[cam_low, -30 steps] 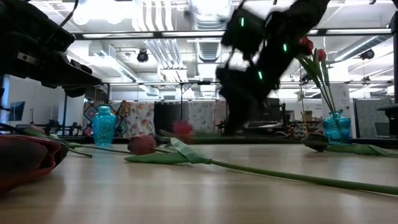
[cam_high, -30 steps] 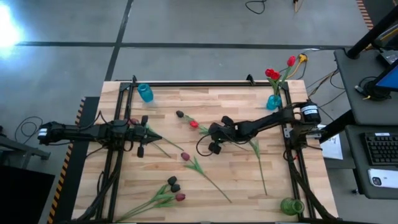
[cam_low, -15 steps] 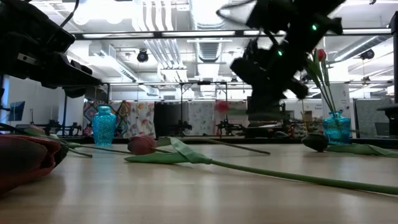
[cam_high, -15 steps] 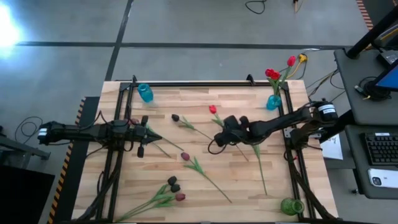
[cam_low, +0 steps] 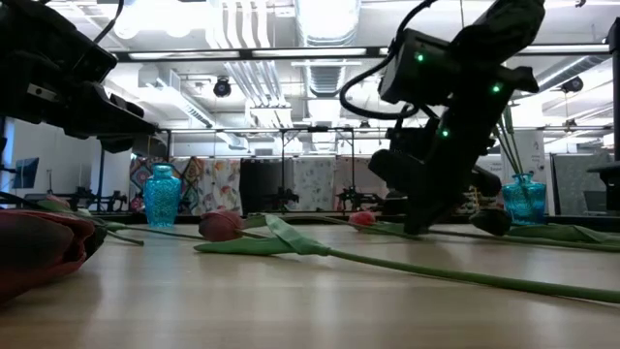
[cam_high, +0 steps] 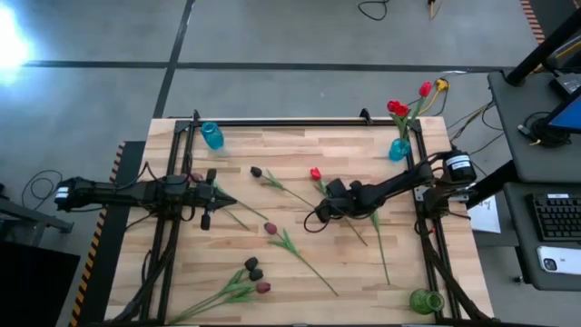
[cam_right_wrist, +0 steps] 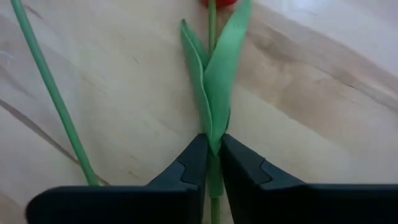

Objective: Sort flowers into vase by color
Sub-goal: Put the red tulip into the right blue vase

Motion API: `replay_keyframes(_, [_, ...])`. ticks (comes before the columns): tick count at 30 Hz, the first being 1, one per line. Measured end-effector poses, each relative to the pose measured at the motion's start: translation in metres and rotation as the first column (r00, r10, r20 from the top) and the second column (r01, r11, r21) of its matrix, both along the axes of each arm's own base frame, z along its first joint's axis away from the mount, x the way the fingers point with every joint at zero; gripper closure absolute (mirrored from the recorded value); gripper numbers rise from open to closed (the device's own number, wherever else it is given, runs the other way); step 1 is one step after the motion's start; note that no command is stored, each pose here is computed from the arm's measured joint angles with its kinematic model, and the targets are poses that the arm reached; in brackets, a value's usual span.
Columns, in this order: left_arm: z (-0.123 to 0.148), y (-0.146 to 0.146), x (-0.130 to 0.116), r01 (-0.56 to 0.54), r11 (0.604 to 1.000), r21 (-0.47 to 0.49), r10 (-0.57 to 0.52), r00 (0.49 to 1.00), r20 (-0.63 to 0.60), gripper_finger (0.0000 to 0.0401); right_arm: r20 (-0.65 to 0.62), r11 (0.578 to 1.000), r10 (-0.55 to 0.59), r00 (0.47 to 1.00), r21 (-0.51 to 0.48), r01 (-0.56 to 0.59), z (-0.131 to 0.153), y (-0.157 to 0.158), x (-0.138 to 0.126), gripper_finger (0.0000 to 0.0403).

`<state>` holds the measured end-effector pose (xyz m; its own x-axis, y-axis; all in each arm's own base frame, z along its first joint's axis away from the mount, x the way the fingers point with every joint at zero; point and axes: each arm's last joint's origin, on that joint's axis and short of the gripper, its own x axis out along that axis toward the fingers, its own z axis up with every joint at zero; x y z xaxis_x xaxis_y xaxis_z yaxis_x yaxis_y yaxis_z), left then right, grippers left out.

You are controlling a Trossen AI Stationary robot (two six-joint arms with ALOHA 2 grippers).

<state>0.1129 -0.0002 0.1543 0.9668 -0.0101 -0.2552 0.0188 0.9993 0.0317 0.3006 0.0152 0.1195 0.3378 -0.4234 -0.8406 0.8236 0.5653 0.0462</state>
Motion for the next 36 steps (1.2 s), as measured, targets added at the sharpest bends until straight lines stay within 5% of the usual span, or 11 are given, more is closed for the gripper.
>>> replay_keyframes(12, [0.0, 0.0, 0.0, 0.0, 1.0, 0.0, 0.0, 1.0, -0.003, 0.0401, 0.027, 0.999, 0.036, 0.999, -0.036, -0.035, 0.006, -0.019, 0.006, 0.0239])
replay_keyframes(18, [0.0, 0.0, 0.0, -0.001, 1.0, 0.0, 0.001, 1.0, -0.004, 0.0401, 0.043, 0.997, 0.054, 0.998, -0.058, -0.052, -0.003, -0.03, 0.014, 0.0219])
replay_keyframes(24, [0.0, 0.0, 0.0, 0.0, 1.0, 0.0, 0.0, 1.0, -0.004, 0.0401, 0.032, 0.997, 0.039, 0.999, -0.072, -0.036, -0.007, -0.033, 0.014, 0.0256])
replay_keyframes(32, [-0.001, 0.0, 0.0, 0.0, 1.0, 0.0, 0.0, 1.0, -0.006, 0.0401, 0.045, 0.994, 0.047, 0.998, -0.096, -0.043, -0.006, -0.034, 0.016, 0.0377])
replay_keyframes(36, [-0.001, 0.0, 0.0, -0.001, 1.0, 0.0, 0.001, 1.0, -0.007, 0.0401, 0.122, 0.98, 0.079, 0.989, -0.191, -0.054, 0.006, -0.026, 0.022, 0.0388])
